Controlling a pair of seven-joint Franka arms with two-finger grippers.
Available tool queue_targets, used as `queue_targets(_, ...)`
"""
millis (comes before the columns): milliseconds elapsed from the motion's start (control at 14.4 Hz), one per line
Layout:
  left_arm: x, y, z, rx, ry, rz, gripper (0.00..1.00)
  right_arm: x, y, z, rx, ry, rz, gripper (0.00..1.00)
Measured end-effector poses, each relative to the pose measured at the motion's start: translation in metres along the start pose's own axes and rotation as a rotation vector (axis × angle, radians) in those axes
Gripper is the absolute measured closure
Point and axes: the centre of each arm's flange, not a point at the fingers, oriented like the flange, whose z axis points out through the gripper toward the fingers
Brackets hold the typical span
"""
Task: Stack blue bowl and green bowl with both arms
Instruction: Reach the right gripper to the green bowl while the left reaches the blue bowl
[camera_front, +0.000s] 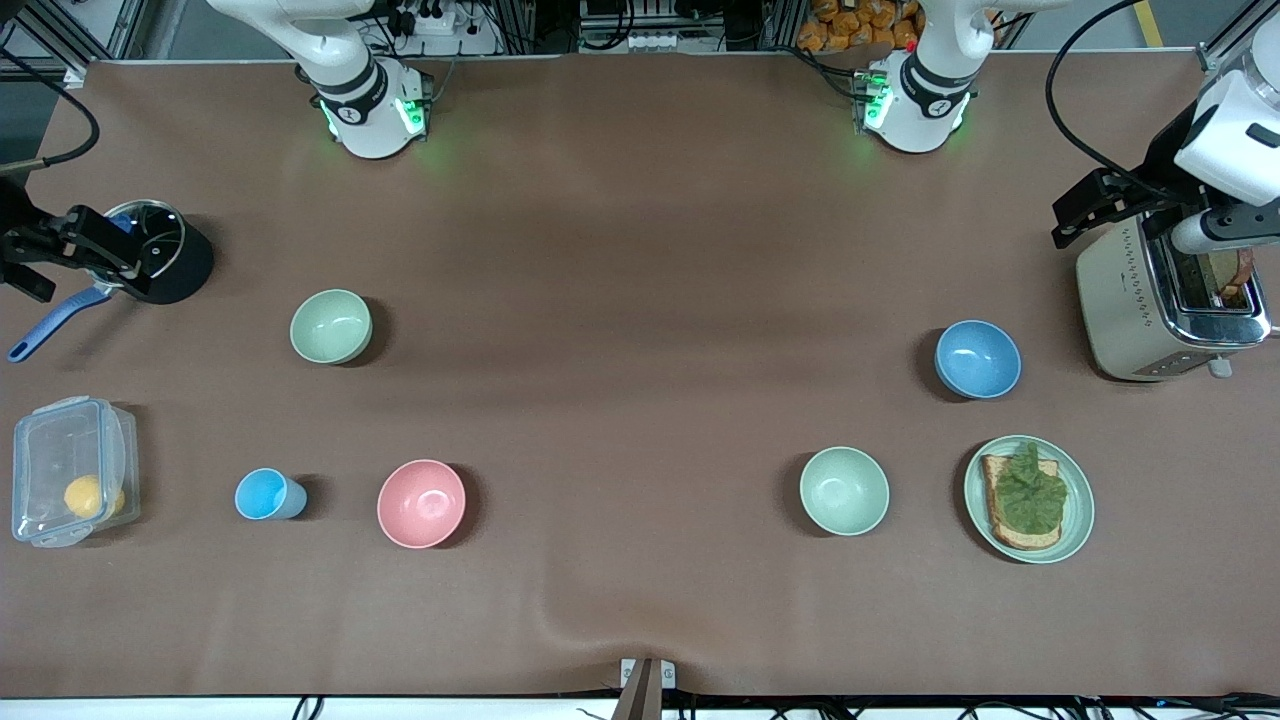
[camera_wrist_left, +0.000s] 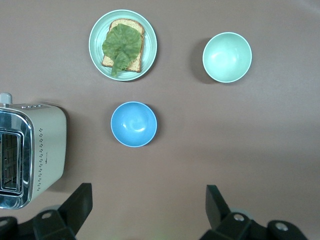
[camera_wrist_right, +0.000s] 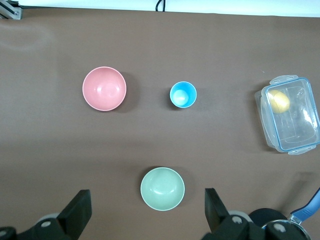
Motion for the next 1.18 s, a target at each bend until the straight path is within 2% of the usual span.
queue_targets(418,0.002,-0.003,0.002,0.001,-0.004,-0.006,0.00,0.000,0.000,0.001,0.000,-0.004,0.000,0.00)
queue_targets(626,0.008,-0.009,0.014,0.005,-0.029,0.015,0.00,-0.001,0.000,0.008,0.001,-0.030,0.000,0.00)
queue_targets(974,0.040,-0.038,0.086,0.035,-0.156,0.031,0.00,0.009,0.001,0.051,0.005,-0.115,0.001,0.00)
queue_targets(1183,0.060,-0.055,0.140,0.056,-0.173,0.018,0.00,0.016,0.001,0.078,0.006,-0.161,0.000,0.00)
